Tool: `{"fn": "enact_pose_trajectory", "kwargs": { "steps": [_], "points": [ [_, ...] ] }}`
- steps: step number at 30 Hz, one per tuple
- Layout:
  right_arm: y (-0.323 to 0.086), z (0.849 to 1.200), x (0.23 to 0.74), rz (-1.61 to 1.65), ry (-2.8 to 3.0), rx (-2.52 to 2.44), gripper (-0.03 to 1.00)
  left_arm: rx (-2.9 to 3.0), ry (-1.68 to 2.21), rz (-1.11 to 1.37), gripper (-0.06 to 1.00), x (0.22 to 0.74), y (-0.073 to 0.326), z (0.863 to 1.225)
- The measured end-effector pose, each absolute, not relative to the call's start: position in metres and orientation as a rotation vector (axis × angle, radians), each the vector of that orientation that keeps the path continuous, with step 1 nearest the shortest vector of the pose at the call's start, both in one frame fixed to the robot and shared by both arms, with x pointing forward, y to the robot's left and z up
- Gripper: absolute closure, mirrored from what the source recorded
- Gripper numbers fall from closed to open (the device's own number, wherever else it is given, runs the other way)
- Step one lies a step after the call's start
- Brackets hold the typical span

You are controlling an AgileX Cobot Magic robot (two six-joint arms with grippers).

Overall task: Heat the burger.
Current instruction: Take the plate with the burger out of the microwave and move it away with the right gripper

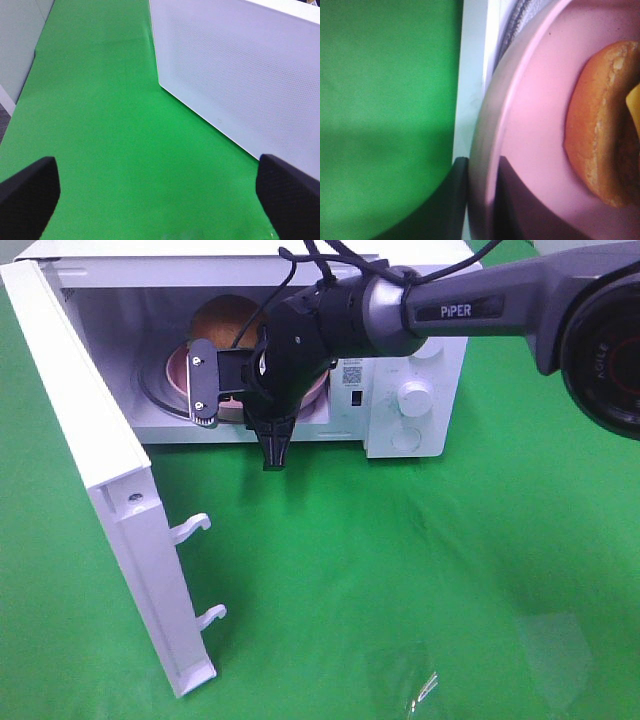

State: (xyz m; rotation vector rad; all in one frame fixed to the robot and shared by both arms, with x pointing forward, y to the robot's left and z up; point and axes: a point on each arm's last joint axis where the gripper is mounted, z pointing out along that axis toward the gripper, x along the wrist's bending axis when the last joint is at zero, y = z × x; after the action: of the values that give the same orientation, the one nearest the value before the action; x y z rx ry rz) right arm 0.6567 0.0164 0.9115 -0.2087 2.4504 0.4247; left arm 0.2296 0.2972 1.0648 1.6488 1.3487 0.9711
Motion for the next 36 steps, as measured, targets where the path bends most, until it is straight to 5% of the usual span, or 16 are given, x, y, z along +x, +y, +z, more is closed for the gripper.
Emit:
{"fn": "enact_pose_trajectory", "kwargs": {
  "steps": [36],
  "points": [
    [-0.043,0.928,0.563,0.401,2.232,-0.649,0.86,1.649,1.349,0.971,-0.04,0.230,0.297,1.065]
  ]
}}
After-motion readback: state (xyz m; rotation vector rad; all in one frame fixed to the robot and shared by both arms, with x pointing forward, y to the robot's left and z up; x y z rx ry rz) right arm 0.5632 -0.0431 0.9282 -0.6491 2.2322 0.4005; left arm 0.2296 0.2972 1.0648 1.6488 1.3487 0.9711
